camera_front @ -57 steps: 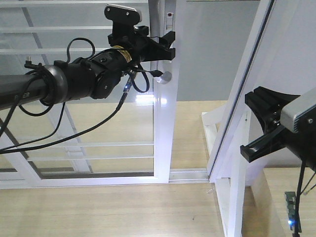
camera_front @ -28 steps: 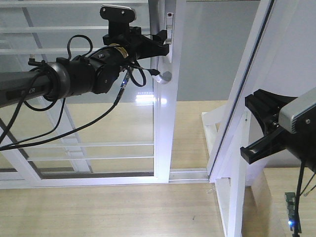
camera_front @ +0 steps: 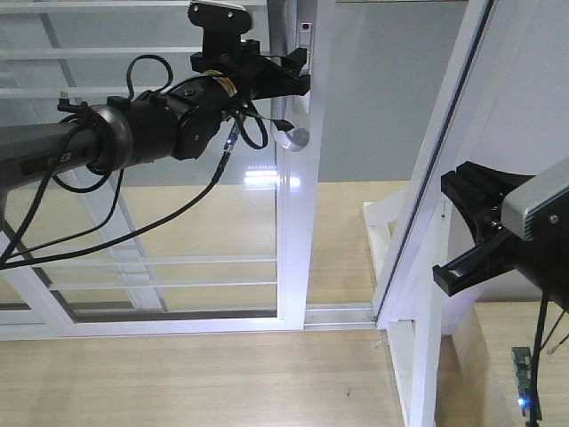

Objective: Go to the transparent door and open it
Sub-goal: 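Push the handle with the left gripper, sliding the door panel farther open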

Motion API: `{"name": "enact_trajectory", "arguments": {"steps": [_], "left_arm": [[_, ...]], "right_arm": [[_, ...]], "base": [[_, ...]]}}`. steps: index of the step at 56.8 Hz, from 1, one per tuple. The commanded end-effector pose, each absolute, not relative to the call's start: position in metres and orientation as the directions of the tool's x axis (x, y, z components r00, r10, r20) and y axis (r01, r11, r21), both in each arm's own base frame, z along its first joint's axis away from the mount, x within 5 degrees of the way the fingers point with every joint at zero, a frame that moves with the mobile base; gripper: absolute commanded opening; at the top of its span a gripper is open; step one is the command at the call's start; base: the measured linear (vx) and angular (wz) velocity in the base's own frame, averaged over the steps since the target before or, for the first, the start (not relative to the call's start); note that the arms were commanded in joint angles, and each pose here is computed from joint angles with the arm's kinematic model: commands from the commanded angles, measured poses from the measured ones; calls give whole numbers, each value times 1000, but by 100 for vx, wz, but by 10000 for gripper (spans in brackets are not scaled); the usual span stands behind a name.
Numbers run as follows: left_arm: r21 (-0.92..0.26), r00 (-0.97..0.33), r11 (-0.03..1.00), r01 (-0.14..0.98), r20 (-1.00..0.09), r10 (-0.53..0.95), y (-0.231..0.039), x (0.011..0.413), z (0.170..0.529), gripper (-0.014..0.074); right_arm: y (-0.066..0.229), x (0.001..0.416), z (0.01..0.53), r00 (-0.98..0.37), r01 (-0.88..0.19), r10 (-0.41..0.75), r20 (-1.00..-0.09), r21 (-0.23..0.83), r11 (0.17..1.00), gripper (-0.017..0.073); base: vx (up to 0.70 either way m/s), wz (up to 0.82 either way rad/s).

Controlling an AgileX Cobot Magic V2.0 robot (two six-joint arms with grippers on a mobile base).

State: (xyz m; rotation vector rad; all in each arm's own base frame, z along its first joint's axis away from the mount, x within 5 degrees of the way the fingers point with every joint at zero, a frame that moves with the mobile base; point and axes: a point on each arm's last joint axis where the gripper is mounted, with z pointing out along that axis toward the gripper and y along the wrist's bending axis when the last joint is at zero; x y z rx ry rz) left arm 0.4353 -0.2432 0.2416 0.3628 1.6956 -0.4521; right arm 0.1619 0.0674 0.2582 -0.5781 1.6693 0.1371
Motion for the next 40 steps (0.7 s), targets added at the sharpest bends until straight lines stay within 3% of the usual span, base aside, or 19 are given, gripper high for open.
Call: {"name": "enact_trajectory", "arguments": {"steps": [1,12,18,24,35,40], "left_arm": [[-93,-56,865,493,-996,-75,-244,435,290,585],[-94,-53,865,494,-996,-78,-245,436,289,578],[-94,-58,865,493,-996,-75,-245,435,288,519],[-94,-58,865,493,-995,-75,-245,435,288,374],[-94,-80,866,490,-995,-63,-244,435,287,-5],[-93,-104,870,484,-993,-49,-242,434,290,-8]], "right_arm": [[69,163,277,38,-431,-250,-968,-241,870,-5],[69,163,277,38,-431,-250,-968,-241,870,-5],[69,163,277,38,-431,-250,-968,-241,870,-5],[69,163,277,38,-431,-250,-968,-241,870,-5],[69,163,277,37,-431,-250,-968,-241,870,-5],[69,163,277,37,-431,-250,-968,-241,870,-5]], "base": [[0,0],[0,0],[0,0],[0,0],[0,0],[0,0]]}}
